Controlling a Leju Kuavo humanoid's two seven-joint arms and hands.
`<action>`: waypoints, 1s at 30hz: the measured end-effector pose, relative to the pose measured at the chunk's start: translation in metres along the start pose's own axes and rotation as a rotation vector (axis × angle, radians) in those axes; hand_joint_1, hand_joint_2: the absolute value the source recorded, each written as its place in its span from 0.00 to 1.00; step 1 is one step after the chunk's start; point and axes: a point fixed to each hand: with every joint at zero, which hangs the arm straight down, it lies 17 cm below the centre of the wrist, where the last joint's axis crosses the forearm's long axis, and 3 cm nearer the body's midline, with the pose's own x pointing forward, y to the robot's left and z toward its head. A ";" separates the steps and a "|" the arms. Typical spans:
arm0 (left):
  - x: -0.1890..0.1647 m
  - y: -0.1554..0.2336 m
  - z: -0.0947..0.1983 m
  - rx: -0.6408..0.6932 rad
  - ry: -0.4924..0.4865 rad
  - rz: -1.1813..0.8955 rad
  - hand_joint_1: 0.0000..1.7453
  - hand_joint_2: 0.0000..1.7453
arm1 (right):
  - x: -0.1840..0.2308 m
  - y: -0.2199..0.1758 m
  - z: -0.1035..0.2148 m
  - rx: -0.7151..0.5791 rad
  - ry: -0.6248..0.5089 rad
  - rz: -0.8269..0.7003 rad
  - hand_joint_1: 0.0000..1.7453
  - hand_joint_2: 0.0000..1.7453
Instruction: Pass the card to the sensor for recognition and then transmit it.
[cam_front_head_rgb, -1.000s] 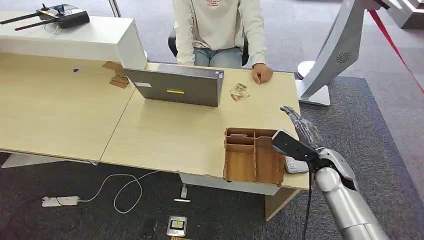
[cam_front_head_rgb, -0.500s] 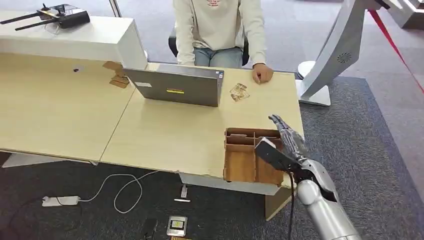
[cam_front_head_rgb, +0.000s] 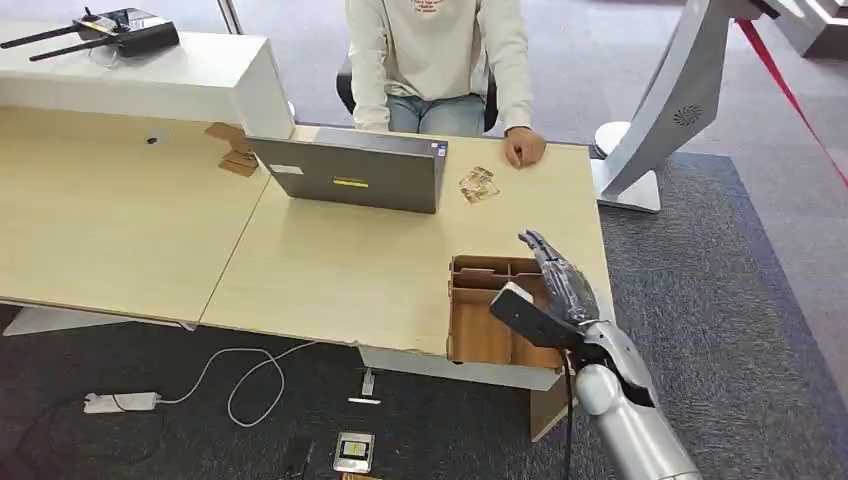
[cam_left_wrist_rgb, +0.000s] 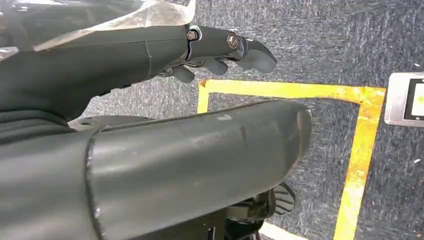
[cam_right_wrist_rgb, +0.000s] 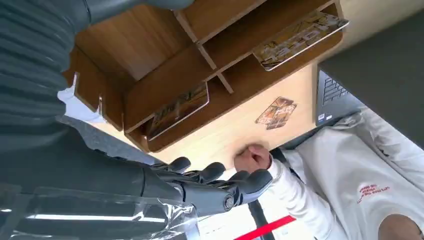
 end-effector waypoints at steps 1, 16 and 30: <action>0.000 0.002 0.000 0.007 -0.004 -0.005 0.00 0.00 | 0.000 0.000 0.000 -0.002 0.000 0.000 0.00 1.00; -0.001 0.001 -0.001 -0.003 0.008 0.001 0.00 0.00 | -0.012 -0.025 -0.009 0.009 -0.035 0.009 0.00 1.00; 0.000 0.000 0.001 0.007 0.011 -0.008 0.00 0.00 | -0.050 -0.042 -0.006 0.021 0.018 0.042 0.00 1.00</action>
